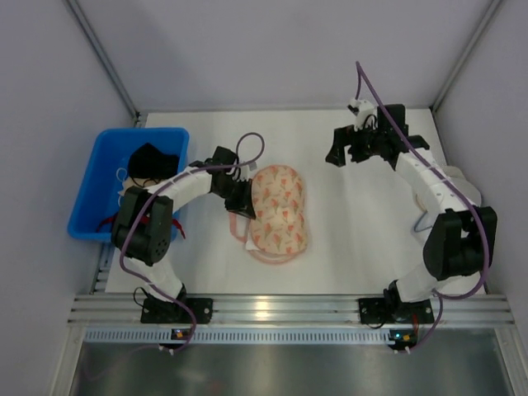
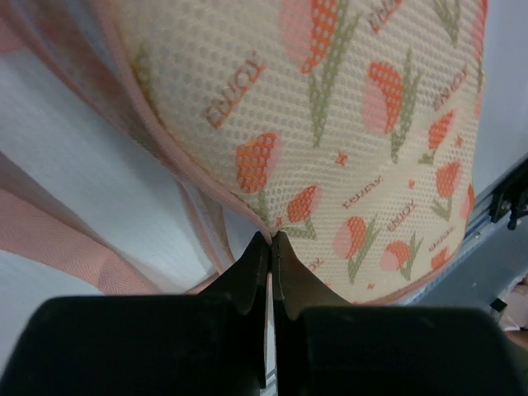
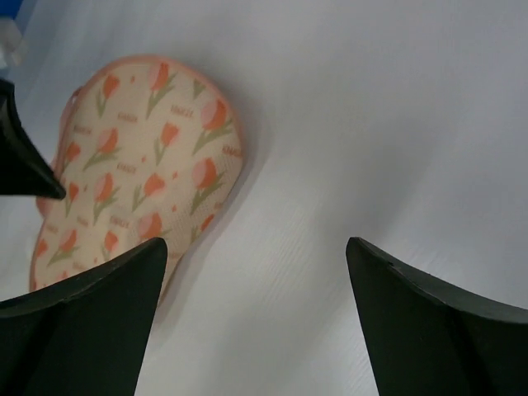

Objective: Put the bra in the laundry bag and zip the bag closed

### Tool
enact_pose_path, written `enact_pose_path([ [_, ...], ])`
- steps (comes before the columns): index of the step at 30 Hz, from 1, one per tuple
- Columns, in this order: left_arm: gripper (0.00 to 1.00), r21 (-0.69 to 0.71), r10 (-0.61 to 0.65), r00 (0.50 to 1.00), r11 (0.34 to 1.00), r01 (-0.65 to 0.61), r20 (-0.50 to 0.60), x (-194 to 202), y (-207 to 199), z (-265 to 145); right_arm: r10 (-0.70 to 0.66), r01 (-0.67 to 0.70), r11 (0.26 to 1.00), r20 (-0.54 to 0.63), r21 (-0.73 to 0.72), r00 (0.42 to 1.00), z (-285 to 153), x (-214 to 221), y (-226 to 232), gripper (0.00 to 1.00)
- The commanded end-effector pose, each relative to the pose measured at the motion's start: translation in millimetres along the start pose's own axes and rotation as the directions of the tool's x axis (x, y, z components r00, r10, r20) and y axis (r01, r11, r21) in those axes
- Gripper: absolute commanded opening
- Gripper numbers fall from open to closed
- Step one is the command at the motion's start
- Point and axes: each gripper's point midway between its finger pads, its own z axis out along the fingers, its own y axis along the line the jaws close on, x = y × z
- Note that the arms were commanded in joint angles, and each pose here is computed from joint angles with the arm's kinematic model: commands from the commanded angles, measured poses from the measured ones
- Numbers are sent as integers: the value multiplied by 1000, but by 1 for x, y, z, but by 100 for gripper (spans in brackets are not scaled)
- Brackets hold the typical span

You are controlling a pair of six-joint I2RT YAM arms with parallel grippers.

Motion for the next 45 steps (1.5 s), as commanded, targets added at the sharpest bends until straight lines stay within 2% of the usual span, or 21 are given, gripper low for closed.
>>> enact_pose_path([
  [1, 0, -122, -32, 999, 992, 35, 31, -8, 37, 2, 178, -204, 957, -137, -207, 974, 14, 48, 36, 90],
  [5, 0, -168, -61, 998, 984, 55, -29, 0, 65, 20, 261, -311, 909, -203, -277, 944, 23, 78, 51, 79],
  [8, 0, -176, -74, 995, 982, 62, -64, 4, 74, 32, 318, -390, 868, -261, -307, 912, 30, 101, 59, 75],
  [9, 0, -179, -77, 995, 982, 64, -67, 5, 76, 35, 361, -446, 842, -298, -302, 884, 31, 115, 63, 75],
  [11, 0, -195, -86, 993, 978, 69, -82, 7, 83, 40, 384, -473, 809, -296, -349, 875, 36, 119, 70, 74],
  [12, 0, -198, -89, 992, 978, 71, -86, 8, 85, 41, 426, -529, 776, -331, -344, 842, 35, 132, 76, 74],
  [14, 0, -205, -101, 990, 976, 79, -98, 11, 90, 44, 421, -520, 749, -312, -411, 852, 40, 130, 87, 73],
  [16, 0, -208, -110, 988, 974, 86, -108, 15, 92, 46, 447, -560, 706, -341, -433, 827, 42, 143, 98, 73],
  [17, 0, -213, -115, 987, 973, 90, -108, 16, 95, 46, 420, -521, 707, -308, -478, 854, 47, 138, 106, 71],
  [19, 0, -218, -112, 988, 972, 88, -105, 15, 97, 46, 447, -574, 662, -360, -482, 819, 51, 152, 117, 69],
  [20, 0, -216, -112, 989, 972, 88, -101, 13, 97, 45, 426, -541, 658, -333, -524, 841, 55, 148, 125, 67],
  [22, 0, -217, -114, 988, 972, 90, -101, 13, 98, 45, 458, -592, 613, -376, -523, 806, 61, 156, 132, 64],
  [27, 0, -212, -111, 988, 973, 87, -103, 14, 97, 45, 468, -593, 556, -370, -582, 803, 71, 151, 147, 56],
  [30, 0, -214, -113, 989, 973, 89, -100, 13, 98, 45, 492, -622, 502, -393, -601, 777, 69, 149, 155, 45],
  [31, 0, -213, -109, 989, 973, 86, -97, 11, 97, 44, 484, -607, 498, -382, -620, 787, 69, 147, 157, 41],
  [32, 0, -211, -107, 990, 974, 85, -94, 10, 96, 43, 483, -609, 495, -387, -620, 786, 69, 148, 159, 25],
  [35, 0, -203, -87, 994, 976, 72, -65, 0, 90, 37, 487, -615, 507, -387, -604, 783, 67, 150, 158, 0],
  [37, 0, -187, -52, 999, 981, 49, -15, -13, 79, 24, 482, -608, 559, -376, -564, 791, 67, 154, 154, 0],
  [40, 0, -188, 4, 999, 982, 6, 50, -25, 66, 2, 452, -547, 644, -311, -535, 836, 65, 152, 147, 0],
  [41, 0, -198, 16, 998, 980, -4, 63, -26, 64, -3, 459, -572, 654, -342, -495, 820, 64, 160, 145, 0],
  [45, 0, -229, 34, 996, 973, -14, 85, -20, 62, -17, 417, -521, 739, -317, -428, 852, 65, 167, 134, 0],
])
